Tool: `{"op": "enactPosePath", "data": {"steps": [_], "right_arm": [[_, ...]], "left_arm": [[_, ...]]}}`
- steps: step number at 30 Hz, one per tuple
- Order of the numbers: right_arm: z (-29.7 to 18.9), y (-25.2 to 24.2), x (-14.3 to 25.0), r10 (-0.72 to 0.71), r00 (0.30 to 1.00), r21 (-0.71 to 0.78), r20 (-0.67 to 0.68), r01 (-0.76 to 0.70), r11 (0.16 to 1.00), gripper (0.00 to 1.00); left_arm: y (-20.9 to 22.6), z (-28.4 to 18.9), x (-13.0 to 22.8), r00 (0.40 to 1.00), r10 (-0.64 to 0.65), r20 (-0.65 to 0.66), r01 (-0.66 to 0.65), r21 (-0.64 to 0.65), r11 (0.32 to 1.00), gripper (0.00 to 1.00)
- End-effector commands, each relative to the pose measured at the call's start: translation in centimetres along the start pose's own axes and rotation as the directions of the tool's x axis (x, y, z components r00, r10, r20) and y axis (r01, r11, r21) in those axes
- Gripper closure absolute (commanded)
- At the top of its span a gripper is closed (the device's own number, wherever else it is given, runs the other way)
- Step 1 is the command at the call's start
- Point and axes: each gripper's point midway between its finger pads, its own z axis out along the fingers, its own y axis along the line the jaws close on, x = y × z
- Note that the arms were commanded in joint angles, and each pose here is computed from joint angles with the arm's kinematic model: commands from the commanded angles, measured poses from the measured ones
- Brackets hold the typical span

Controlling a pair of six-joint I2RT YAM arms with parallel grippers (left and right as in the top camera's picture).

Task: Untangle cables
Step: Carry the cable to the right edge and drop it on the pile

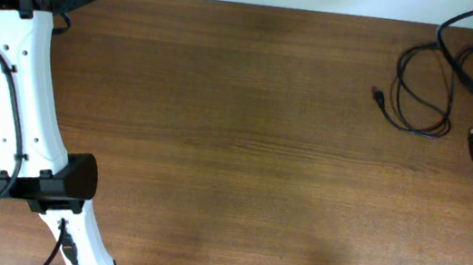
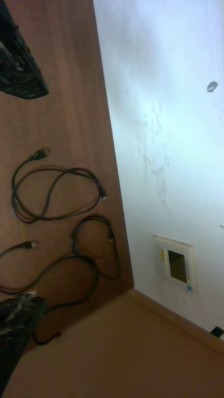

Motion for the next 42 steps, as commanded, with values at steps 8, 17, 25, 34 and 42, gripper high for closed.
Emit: {"op": "enactPosePath", "data": {"steps": [8,17,25,34,42], "right_arm": [[0.7,0.5,0.2,-0.011,1.000,-0.020,-0.012,0.011,1.000,0.00],[1.0,0.5,0.4,-0.011,1.000,-0.020,-0.020,0.011,1.000,0.00],[1.0,0.5,0.4,-0.011,1.000,-0.020,-0.020,0.011,1.000,0.00],[1.0,0.5,1.3,-0.012,0.998,-0.016,-0.057,0.011,1.000,0.00],[-5.1,5.6,-5.5,-0.031,0.955,-0.163,0.296,0.082,0.983,0.00]], "left_arm": [[0.1,-1.6,-0.5,0.999,-0.019,0.032,0.019,0.021,1.000,0.01],[0.1,-1.6,-0.5,0.999,-0.019,0.032,0.019,0.022,1.000,0.01],[0.1,-1.6,-0.5,0.999,-0.019,0.032,0.019,0.021,1.000,0.01],[0.1,-1.6,-0.5,0.999,-0.019,0.032,0.019,0.022,1.000,0.01],[0.1,-1.6,-0.5,0.999,-0.019,0.032,0.019,0.022,1.000,0.01]]}}
